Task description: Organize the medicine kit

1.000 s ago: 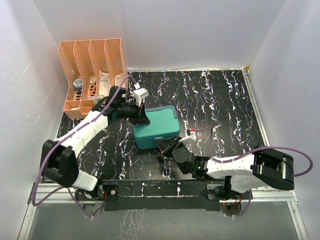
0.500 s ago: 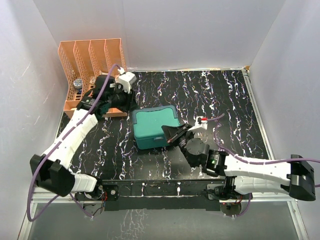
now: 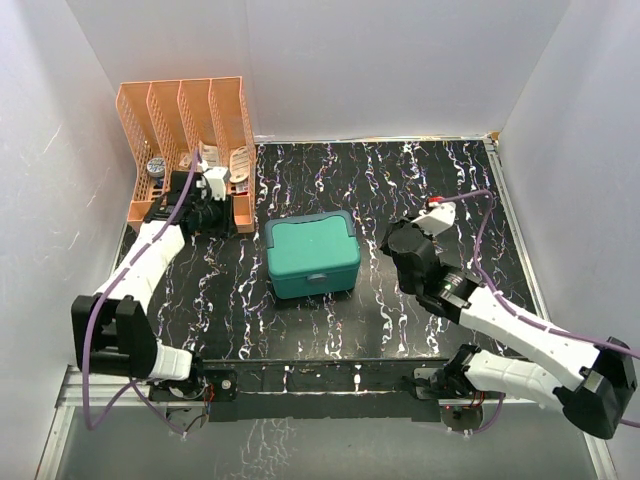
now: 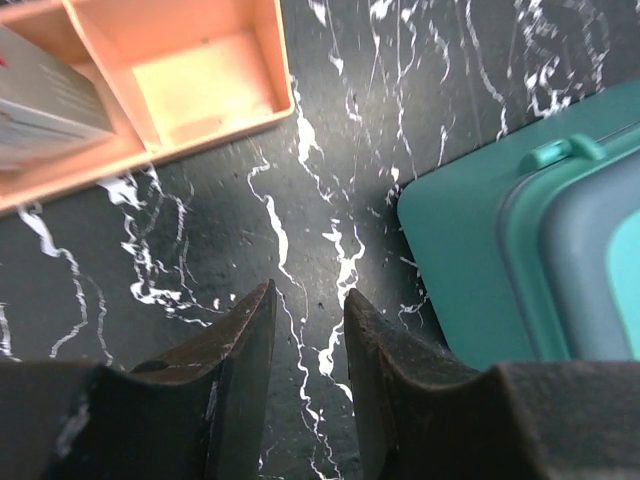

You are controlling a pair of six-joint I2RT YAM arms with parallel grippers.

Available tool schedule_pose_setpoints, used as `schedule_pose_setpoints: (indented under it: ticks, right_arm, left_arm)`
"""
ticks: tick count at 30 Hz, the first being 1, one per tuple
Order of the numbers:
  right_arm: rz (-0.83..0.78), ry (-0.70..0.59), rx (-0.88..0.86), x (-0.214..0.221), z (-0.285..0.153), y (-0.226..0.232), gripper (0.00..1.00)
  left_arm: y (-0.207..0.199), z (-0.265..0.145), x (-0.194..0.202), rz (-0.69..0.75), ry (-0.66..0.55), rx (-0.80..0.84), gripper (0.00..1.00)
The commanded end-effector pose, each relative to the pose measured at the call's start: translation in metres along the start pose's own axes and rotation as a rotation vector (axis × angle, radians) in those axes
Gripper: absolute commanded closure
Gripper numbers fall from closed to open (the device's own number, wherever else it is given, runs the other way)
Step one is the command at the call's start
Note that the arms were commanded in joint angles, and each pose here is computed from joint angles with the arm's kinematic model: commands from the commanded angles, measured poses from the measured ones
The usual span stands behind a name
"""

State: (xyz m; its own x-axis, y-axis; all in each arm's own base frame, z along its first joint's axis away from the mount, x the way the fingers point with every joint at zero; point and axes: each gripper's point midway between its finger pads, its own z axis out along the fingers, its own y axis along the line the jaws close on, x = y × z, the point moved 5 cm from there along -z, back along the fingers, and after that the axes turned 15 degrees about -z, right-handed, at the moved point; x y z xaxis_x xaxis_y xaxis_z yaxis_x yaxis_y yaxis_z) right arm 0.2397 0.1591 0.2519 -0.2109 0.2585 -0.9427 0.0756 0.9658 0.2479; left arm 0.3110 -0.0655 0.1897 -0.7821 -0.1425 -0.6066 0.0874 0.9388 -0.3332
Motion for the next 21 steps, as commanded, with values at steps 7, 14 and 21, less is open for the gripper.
schedule_pose_setpoints:
  ticks: [7, 14, 21]
  right_arm:
    - [-0.112, 0.136, 0.041, 0.04, 0.041, -0.029, 1.0]
    - [-0.111, 0.172, 0.034, 0.053, 0.046, -0.033, 1.0]
    - [-0.106, 0.159, 0.048, 0.049, 0.043, -0.038, 1.0]
  left_arm:
    - [-0.009, 0.037, 0.003, -0.088, 0.113, 0.096, 0.71]
    - [-0.042, 0.044, -0.003, -0.07, 0.17, 0.212, 0.72]
    - [-0.08, 0.041, 0.008, -0.021, 0.254, 0.291, 0.73]
